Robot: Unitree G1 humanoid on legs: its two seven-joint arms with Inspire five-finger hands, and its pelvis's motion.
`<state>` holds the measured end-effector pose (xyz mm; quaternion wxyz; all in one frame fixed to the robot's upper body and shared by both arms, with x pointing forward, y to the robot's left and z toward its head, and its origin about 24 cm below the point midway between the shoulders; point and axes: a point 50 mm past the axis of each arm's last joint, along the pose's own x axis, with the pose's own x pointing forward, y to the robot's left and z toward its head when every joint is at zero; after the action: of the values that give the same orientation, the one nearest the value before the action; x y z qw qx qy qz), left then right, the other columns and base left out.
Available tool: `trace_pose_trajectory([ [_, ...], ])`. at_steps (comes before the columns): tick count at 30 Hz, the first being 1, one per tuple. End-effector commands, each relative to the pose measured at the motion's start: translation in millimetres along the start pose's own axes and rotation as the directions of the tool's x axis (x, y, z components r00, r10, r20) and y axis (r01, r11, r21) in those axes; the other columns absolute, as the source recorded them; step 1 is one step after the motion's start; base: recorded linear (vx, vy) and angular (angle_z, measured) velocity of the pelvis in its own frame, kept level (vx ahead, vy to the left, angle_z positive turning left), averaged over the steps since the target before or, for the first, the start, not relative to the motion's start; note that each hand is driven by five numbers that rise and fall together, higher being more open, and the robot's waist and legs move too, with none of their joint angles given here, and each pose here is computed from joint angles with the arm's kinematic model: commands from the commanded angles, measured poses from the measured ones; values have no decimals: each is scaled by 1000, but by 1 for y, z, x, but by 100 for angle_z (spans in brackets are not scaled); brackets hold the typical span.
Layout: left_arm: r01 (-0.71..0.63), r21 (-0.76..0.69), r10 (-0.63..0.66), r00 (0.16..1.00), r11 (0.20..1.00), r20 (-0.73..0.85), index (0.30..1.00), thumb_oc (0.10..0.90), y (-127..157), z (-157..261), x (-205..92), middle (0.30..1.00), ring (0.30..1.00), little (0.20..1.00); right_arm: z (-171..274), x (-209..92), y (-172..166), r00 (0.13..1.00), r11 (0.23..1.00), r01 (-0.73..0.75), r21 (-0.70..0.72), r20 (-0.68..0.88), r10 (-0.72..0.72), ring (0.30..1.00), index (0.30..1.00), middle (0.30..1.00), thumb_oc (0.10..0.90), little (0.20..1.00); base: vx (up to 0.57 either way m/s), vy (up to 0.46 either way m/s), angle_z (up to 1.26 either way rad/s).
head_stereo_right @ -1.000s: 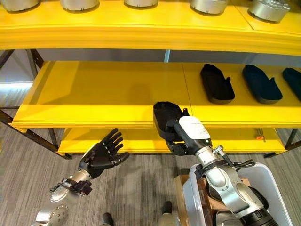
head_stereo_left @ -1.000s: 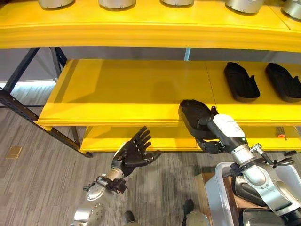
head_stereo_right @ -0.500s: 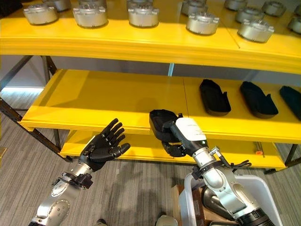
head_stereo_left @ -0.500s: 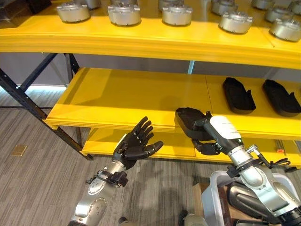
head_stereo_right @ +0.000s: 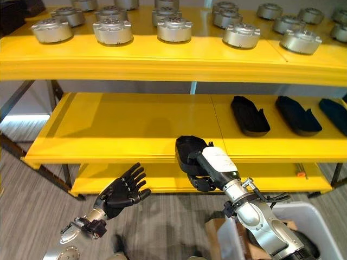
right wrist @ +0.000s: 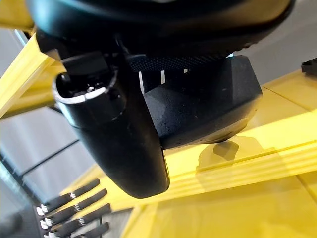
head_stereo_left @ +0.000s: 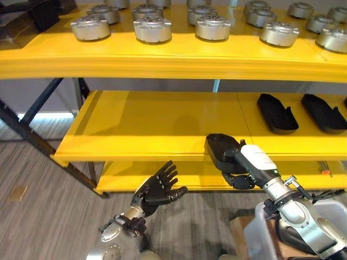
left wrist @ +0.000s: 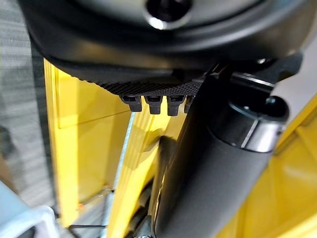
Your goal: Move parts from the plastic box to the shelf.
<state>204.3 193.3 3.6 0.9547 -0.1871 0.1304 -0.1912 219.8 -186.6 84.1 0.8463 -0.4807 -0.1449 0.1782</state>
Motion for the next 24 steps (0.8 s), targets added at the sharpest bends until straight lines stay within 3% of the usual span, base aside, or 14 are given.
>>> trace_pose_trajectory([
  [1, 160, 177, -207, 934, 971, 290, 1000, 900, -29, 63, 20, 1000, 1000, 1000, 41, 27, -56, 926, 969, 247, 5, 294, -238, 300, 300, 300, 400, 300, 206, 151, -3],
  [7, 152, 204, -206, 939, 967, 274, 1000, 900, -26, 61, 17, 1000, 1000, 1000, 50, 33, -53, 915, 965, 257, 45, 310, -258, 300, 300, 300, 400, 300, 136, 116, -4],
  [11, 158, 196, -209, 938, 968, 278, 1000, 900, -24, 60, 12, 1000, 1000, 1000, 56, 39, -51, 912, 961, 223, 163, 313, -264, 300, 300, 300, 400, 300, 68, 123, -16],
  [24, 145, 188, -193, 944, 971, 269, 1000, 900, -25, 58, 18, 1000, 1000, 1000, 66, 57, -55, 912, 969, 183, 166, 339, -231, 300, 300, 300, 400, 300, 42, 132, -48],
])
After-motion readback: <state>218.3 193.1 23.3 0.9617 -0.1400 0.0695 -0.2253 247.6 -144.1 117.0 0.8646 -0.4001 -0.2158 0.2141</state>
